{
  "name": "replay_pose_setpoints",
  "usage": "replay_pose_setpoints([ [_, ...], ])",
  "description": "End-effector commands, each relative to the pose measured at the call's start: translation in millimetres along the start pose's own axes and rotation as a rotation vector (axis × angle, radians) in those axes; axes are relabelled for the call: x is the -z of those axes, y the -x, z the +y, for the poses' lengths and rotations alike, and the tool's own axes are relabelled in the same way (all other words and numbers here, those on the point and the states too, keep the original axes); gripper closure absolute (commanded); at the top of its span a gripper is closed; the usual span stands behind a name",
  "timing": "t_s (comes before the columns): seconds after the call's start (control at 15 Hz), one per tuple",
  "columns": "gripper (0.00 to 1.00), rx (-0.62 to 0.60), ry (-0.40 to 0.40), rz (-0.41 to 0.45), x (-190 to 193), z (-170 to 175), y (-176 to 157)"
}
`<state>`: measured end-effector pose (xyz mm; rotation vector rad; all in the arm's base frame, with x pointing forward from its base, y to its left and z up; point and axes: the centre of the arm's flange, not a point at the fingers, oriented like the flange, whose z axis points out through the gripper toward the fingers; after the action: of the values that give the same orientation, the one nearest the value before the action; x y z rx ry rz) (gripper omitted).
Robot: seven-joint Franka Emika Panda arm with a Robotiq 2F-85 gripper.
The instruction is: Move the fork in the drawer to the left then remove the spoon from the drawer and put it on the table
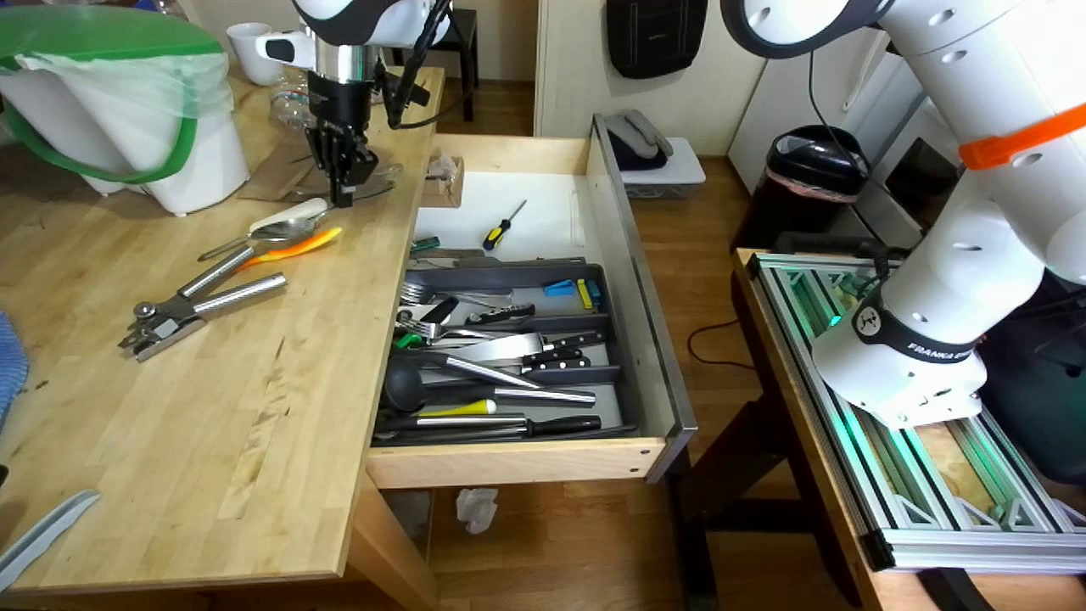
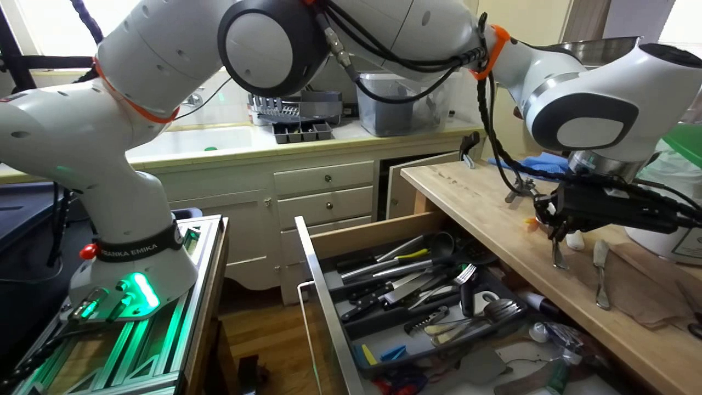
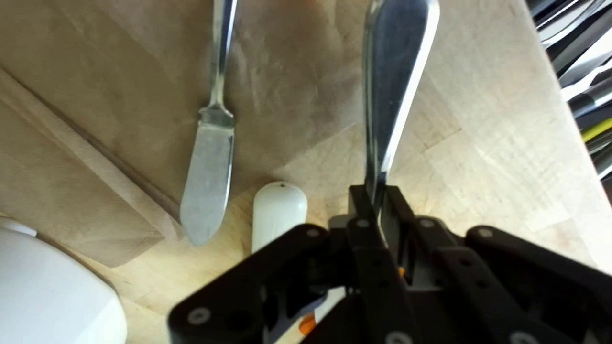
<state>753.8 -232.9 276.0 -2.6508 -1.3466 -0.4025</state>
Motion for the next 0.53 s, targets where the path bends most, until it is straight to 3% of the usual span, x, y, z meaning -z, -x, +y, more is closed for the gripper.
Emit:
replay_pose_setpoints([
  [0.0,0.97,0.038,-0.018,-0.035,-9.0,17.9,-5.1],
  [0.33,0.97,0.046,0.012,-0.069,-15.1,21.3,-4.9],
  [0.4,0.93,0.048,0.014,-0.073,-15.5,21.3,-5.5],
  [0.47,0.64,0.052,0.016,-0.070,-13.5,21.4,-7.4],
])
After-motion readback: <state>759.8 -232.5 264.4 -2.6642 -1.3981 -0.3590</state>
